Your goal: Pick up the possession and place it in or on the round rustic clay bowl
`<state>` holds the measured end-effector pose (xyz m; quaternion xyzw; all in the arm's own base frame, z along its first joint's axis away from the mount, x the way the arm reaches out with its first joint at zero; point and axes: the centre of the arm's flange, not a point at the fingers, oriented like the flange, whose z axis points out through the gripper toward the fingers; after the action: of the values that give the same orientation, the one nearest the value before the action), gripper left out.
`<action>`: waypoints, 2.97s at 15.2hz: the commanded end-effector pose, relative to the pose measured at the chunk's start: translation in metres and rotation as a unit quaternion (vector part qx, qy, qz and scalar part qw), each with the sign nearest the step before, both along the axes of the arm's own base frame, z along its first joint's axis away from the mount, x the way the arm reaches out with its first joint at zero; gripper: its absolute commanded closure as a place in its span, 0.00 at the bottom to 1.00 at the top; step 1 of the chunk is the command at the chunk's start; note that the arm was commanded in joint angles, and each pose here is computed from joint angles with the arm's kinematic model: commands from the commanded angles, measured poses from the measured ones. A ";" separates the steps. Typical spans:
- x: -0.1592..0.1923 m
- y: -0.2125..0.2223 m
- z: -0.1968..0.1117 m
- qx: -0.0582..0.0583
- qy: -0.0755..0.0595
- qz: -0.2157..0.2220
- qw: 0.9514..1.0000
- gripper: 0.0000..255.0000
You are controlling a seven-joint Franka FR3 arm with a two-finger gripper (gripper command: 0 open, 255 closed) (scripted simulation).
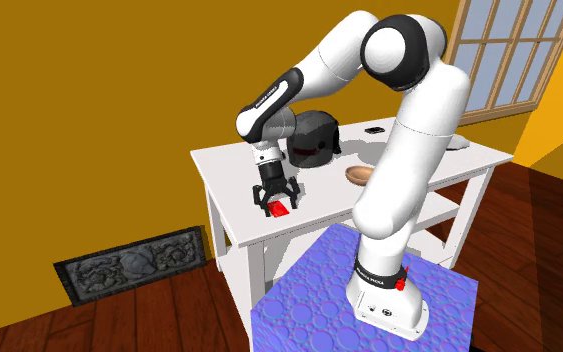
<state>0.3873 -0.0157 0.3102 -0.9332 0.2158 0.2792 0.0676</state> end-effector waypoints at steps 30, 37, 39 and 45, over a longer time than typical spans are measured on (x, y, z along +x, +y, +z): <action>0.000 0.000 0.090 0.000 0.000 0.000 1.000 1.00; -0.006 -0.012 0.121 0.000 0.000 0.000 1.000 1.00; -0.017 -0.036 0.122 0.000 0.000 0.000 1.000 1.00; -0.051 -0.107 0.124 0.000 0.000 0.000 1.000 1.00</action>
<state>0.3429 -0.1094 0.4327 -0.9331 0.2166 0.2789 0.0682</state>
